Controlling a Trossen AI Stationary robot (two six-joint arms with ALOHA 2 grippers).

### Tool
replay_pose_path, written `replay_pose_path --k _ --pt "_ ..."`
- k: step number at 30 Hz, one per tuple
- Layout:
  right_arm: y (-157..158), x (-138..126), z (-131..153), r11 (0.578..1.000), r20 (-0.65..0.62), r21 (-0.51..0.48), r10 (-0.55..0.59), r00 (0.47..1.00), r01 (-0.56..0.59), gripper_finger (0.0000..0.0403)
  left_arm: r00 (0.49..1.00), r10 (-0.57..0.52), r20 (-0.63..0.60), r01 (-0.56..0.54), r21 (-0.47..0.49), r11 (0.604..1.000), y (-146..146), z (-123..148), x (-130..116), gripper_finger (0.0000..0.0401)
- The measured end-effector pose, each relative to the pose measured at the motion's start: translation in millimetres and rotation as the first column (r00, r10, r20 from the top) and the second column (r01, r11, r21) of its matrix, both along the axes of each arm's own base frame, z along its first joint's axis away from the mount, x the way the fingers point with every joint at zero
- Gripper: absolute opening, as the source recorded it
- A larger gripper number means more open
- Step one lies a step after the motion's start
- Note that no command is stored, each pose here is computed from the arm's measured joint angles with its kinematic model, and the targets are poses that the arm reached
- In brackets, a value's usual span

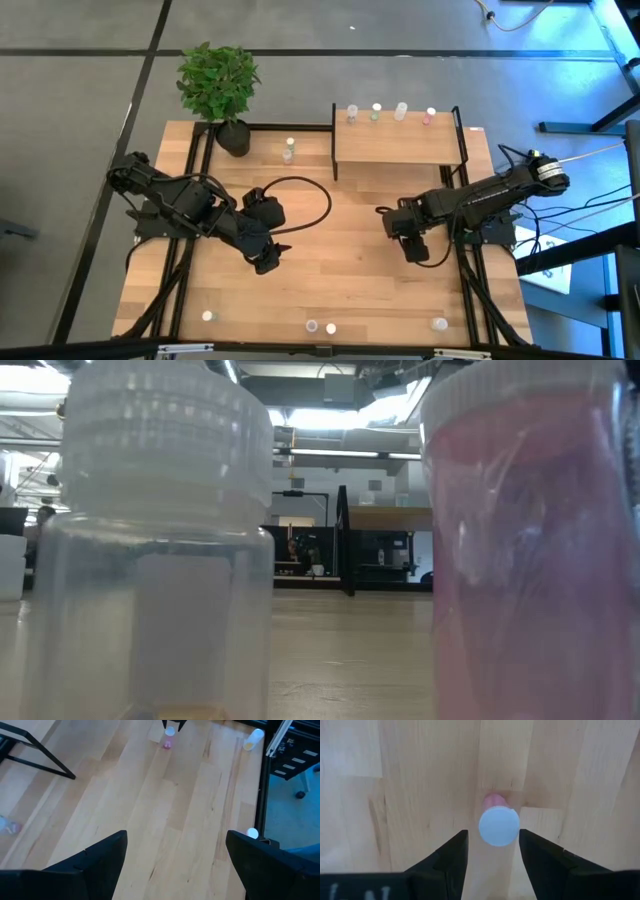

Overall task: Pick and place medicine bottles onto shelf by color
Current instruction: Put the top pink pill bottle aligned with the other pink bottle on the shelf

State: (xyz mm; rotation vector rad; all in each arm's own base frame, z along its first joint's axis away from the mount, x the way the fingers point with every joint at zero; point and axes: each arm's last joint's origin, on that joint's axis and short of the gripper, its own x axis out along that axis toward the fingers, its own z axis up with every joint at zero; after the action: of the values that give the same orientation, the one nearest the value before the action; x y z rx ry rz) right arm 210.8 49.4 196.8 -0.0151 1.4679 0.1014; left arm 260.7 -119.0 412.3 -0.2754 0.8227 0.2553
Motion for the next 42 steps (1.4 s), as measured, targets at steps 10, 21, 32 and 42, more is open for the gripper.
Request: replay_pose_path --k 10,21,32,42 --pt "0 3 0 1.000 0.030 -0.009 -0.003 1.000 0.003 0.0181 1.000 0.000 0.000 0.000 0.000 1.000 0 0 0 0.0334" --pt "1 5 -1 1.000 0.061 -0.001 -0.006 0.998 0.006 0.0181 1.000 0.002 0.000 -0.002 -0.002 1.000 0 0 0 0.0334" --pt "0 1 -15 1.000 0.062 0.005 -0.026 0.998 0.026 0.0181 1.000 0.003 0.000 -0.003 -0.003 1.000 0 0 0 0.0334" --pt "0 1 -15 1.000 0.071 -0.003 0.002 0.997 -0.002 0.0182 1.000 0.003 0.000 -0.003 -0.003 1.000 0 0 0 0.0334"
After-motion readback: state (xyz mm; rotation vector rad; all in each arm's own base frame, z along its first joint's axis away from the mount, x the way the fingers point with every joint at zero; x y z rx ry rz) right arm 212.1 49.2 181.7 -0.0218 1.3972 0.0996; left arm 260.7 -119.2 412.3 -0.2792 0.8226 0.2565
